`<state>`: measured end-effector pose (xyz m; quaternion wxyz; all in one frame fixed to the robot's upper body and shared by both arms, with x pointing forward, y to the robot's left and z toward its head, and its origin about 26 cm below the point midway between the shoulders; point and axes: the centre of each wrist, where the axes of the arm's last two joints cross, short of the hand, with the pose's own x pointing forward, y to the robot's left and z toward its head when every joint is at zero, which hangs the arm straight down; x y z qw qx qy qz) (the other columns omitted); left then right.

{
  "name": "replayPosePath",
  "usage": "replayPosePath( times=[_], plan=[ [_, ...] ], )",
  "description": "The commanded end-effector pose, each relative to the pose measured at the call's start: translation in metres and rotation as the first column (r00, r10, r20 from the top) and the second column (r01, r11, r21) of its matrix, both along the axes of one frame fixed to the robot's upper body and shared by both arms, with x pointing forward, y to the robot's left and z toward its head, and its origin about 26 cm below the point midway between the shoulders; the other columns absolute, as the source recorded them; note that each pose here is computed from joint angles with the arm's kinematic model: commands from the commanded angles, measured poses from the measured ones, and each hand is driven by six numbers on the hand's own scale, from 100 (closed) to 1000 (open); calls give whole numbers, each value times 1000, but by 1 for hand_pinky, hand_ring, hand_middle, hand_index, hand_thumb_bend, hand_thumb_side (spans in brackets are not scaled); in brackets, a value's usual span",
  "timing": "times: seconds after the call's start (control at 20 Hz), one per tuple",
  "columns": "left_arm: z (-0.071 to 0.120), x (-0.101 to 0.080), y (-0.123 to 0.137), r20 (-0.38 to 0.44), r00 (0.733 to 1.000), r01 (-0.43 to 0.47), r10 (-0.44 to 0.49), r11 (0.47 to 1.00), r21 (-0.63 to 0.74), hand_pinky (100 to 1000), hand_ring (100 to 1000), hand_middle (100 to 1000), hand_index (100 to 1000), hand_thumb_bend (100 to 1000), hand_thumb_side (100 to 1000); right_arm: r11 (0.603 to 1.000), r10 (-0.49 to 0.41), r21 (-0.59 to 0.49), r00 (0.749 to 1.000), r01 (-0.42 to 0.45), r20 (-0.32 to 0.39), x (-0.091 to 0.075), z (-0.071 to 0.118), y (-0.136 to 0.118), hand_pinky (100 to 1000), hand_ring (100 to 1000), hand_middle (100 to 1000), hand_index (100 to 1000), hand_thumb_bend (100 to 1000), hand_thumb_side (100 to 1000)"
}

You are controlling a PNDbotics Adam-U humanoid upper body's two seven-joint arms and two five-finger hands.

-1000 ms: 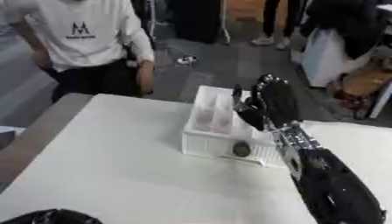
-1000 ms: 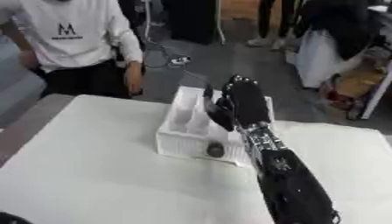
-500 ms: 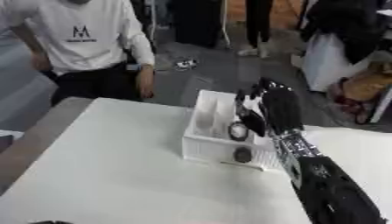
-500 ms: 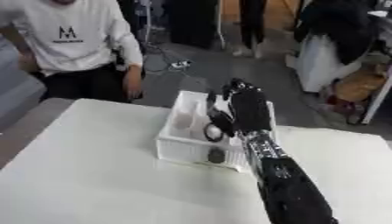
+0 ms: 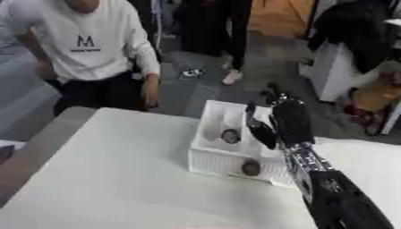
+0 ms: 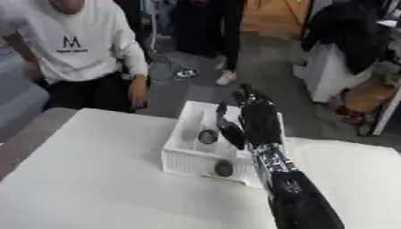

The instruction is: Pick up objects on the table and place them in the box.

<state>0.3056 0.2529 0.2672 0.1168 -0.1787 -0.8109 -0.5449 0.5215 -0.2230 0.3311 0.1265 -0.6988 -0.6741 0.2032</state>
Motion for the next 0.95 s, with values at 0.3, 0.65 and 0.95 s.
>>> replayPosePath(
  times=[0.3,0.65,0.95],
  plan=[
    [1,-3,2,70,996,51,-53,998,26,541,543,740,724,484,729,982,184,25,979,-186,83,-6,5,7,447,615,741,731,100,919],
    [-12,-4,5,9,1000,25,-25,999,-22,540,543,741,724,483,725,822,548,98,826,-561,132,-22,-47,36,402,568,686,707,100,912],
    [-20,-4,4,-45,999,8,-11,996,-85,536,540,740,725,482,720,610,759,177,634,-772,149,-55,-96,55,359,516,621,679,100,921]
  ],
)
